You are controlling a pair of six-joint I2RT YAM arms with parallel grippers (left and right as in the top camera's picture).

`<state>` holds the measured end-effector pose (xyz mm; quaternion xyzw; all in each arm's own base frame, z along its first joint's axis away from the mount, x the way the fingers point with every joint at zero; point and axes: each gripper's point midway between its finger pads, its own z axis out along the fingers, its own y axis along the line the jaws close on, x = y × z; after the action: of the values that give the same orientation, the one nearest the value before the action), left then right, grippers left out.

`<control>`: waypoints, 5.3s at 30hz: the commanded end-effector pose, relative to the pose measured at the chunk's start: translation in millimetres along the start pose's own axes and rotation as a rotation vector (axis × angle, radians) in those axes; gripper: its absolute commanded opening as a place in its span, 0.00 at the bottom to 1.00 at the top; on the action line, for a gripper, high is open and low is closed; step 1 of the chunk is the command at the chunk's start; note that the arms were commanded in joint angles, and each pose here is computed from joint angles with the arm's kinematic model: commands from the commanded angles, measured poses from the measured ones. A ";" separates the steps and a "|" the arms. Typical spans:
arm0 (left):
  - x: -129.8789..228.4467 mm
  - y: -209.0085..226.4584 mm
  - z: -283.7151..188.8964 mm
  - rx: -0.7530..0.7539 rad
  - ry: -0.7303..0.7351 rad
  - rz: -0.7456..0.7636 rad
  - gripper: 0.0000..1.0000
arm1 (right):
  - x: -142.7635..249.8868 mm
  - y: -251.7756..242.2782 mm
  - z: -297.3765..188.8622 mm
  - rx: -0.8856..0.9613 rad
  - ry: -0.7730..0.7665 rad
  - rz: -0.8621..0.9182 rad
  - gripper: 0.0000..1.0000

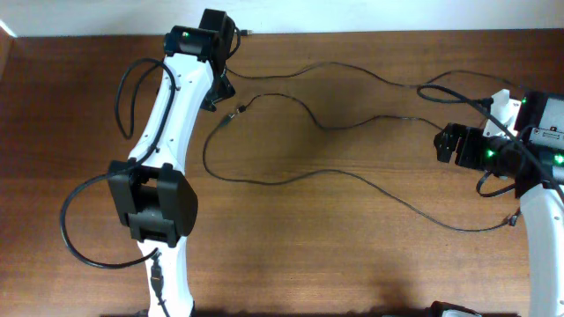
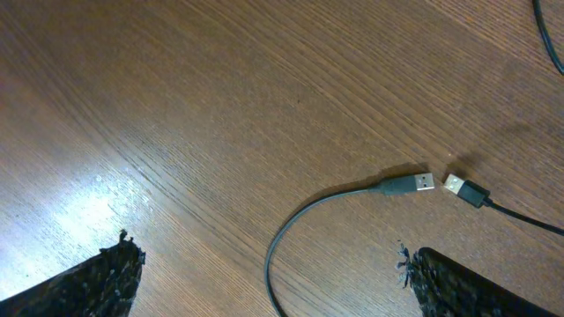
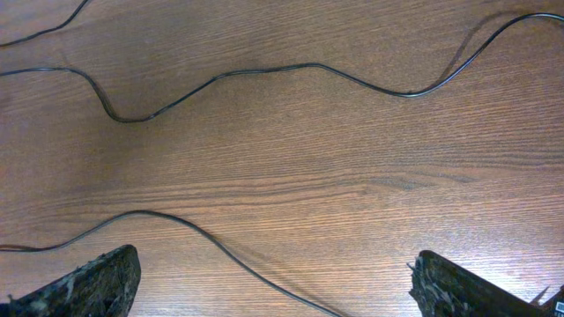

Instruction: Untangle cables

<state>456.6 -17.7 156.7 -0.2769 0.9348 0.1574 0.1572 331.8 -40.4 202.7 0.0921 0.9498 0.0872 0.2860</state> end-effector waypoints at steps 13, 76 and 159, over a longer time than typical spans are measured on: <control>-6.5 0.4 -1.0 -0.003 -0.019 0.003 0.99 | -4.9 2.8 -2.5 -0.005 -0.011 -0.017 0.99; 84.2 218.1 -91.3 0.621 -1.275 -0.606 0.99 | -4.9 2.8 -2.5 -0.005 -0.011 -0.017 0.99; 159.4 133.9 -37.6 0.725 -1.081 0.128 0.99 | -4.9 2.8 -2.5 -0.005 -0.011 -0.017 0.99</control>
<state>246.2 -0.2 158.4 -0.0289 0.7324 -0.0383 0.6792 332.0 -40.4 201.3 0.0914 0.9505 0.0872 0.2840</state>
